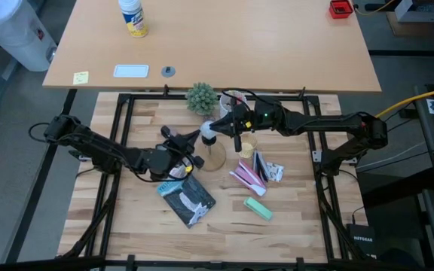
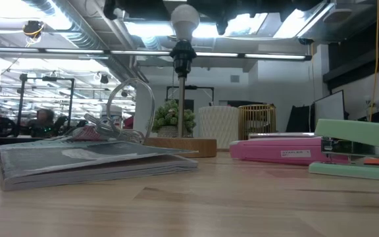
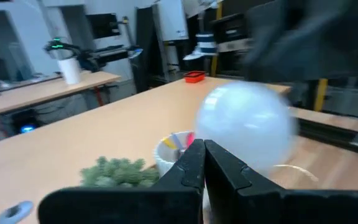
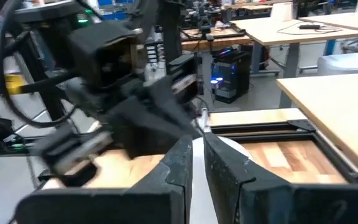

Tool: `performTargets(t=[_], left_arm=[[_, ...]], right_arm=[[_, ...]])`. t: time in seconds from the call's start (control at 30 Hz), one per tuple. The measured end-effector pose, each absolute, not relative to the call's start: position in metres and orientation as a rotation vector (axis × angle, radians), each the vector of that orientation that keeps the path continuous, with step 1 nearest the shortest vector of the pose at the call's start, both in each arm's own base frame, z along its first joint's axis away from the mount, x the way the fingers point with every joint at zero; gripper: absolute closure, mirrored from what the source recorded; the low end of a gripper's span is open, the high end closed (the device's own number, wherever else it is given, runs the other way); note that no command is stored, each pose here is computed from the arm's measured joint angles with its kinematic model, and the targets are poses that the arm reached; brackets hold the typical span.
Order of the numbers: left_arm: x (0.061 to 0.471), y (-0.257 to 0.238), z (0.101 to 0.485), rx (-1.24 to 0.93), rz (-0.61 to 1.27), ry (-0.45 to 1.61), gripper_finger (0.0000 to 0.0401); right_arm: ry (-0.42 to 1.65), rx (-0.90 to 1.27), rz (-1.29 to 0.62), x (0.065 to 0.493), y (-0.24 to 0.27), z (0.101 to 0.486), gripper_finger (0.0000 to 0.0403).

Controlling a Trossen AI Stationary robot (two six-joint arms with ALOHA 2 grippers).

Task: Screw lightbulb
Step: Insert the lightbulb into the lamp

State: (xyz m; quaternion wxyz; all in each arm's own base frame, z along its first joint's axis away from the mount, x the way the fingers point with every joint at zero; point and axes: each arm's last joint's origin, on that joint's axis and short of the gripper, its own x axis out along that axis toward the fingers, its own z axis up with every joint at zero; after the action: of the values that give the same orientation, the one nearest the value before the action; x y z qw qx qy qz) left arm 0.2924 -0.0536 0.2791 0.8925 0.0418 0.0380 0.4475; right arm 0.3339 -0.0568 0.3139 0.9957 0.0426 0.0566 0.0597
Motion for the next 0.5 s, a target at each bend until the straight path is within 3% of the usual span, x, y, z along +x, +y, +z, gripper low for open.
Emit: performTargets(t=[0.5], left_arm=[[0.2906,-0.0575,0.2889,0.104,0.96,0.039,0.04]], right_arm=[[0.093,0.079,0.115,0.3345,-0.057,0.3149,0.0359]])
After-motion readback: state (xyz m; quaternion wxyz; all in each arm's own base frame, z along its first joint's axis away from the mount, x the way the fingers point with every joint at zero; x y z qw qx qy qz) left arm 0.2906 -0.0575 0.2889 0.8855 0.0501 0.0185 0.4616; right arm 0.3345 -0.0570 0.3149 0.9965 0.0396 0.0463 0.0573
